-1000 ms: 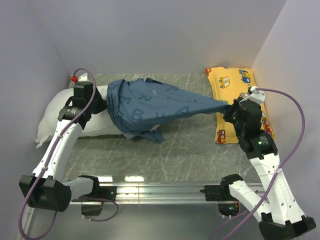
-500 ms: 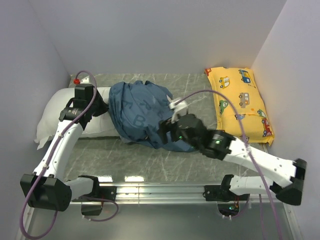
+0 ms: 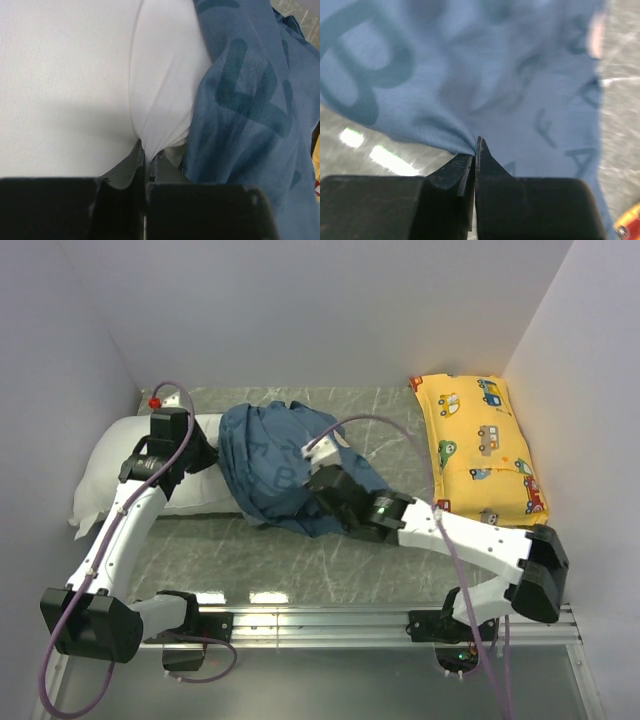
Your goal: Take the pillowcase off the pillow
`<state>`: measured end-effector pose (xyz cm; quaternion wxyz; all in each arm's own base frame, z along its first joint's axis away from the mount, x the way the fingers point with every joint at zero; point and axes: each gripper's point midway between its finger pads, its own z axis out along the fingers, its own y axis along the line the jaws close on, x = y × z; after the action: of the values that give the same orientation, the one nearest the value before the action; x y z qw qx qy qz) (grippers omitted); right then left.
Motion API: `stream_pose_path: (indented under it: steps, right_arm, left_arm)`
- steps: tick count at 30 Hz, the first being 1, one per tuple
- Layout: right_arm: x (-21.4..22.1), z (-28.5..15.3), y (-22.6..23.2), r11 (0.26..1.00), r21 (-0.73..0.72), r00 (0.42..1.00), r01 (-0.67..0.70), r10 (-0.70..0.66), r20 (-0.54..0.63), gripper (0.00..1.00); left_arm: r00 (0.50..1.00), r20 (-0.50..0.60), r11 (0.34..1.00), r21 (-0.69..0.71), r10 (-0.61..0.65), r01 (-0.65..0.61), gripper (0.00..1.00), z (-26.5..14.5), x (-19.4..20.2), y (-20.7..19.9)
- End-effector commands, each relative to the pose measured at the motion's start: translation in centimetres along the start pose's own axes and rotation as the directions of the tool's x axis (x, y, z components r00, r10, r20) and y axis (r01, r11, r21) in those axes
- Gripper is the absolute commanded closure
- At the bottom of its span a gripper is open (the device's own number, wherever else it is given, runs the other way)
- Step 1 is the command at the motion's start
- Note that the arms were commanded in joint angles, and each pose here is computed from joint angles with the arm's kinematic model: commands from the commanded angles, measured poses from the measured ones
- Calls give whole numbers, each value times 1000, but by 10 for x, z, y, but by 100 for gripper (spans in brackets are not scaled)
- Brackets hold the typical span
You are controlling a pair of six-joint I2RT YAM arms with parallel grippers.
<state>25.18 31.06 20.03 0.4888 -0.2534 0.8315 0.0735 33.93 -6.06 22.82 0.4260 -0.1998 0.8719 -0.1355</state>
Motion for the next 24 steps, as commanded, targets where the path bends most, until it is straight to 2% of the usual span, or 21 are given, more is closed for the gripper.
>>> stream_pose_path:
  steps: [1,3,4,5,7,8,9,12,17,19,24]
  right_arm:
    - [-49,-40,-83,961,179,971,-210,183,155,100]
    - [-43,-58,-130,901,255,932,-352,312,186,100]
    - [-46,-86,-157,868,254,896,-427,369,248,100]
    - [-42,-100,-199,804,317,858,-502,416,303,100]
    - [-38,-139,-230,754,313,803,-578,456,384,100]
    - [-37,-160,-261,689,369,771,-624,463,438,100]
    - [-37,-169,-268,679,372,763,-633,466,448,100]
    - [-42,-178,-269,689,335,752,-643,483,449,100]
    - [-57,-141,-235,772,160,768,-615,539,348,100]
    - [-59,-125,-229,784,144,779,-604,542,316,100]
    - [-83,-120,-236,778,148,769,-610,537,346,100]
  left_arm:
    - [989,151,999,47,-1,-6,100,-19,-38,-13]
    - [988,155,1000,28,4,-8,100,-18,-38,-8]
    - [988,157,1000,20,7,-10,100,-17,-38,-6]
    - [987,158,1000,15,7,-9,100,-16,-38,-3]
    - [988,154,1000,10,3,-5,100,-13,-38,-1]
    - [989,150,1000,7,1,-2,100,-12,-37,1]
    - [989,148,1000,8,-2,0,100,-11,-36,1]
    - [989,146,1000,25,-14,10,100,-10,-37,-2]
    - [989,144,999,37,-18,13,100,-12,-37,-5]
    - [989,144,999,33,-12,8,100,-15,-37,-4]
    - [986,164,998,52,-30,22,100,-29,-37,-5]
